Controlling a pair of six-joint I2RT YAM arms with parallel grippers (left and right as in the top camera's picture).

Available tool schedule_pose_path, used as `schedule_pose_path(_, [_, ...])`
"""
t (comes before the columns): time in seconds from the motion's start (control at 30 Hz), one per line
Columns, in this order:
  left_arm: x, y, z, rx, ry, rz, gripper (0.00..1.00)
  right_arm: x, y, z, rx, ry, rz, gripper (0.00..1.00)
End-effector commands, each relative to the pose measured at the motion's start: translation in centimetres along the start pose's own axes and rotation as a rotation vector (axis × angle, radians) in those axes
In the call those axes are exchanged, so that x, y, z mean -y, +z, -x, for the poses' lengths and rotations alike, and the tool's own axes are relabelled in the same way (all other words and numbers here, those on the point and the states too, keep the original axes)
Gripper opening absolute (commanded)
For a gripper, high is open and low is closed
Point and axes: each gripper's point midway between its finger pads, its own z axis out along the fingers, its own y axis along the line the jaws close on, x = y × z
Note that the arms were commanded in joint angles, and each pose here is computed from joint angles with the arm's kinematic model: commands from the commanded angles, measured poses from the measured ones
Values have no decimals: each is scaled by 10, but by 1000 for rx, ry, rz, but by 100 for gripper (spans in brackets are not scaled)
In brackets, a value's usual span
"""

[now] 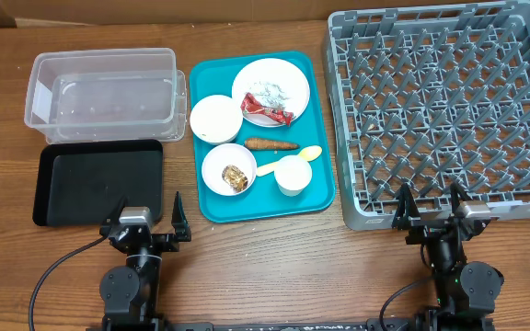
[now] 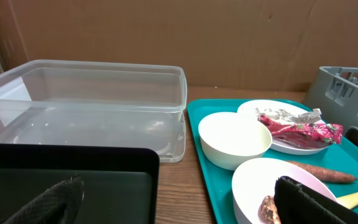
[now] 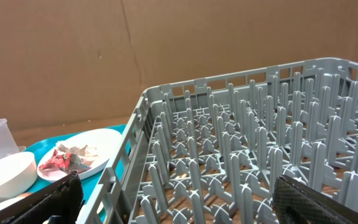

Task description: Sort waste into correct bins and load items into the dishwasher

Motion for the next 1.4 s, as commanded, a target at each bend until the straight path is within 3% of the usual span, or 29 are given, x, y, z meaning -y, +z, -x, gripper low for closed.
schedule_pose_path(0.0, [-1, 0, 1, 9, -14, 6, 100, 0, 0, -2, 2, -1, 0, 100])
schedule_pose_path(1.37, [-11, -1, 3, 18, -15, 60, 100, 0, 0, -2, 2, -1, -1, 100])
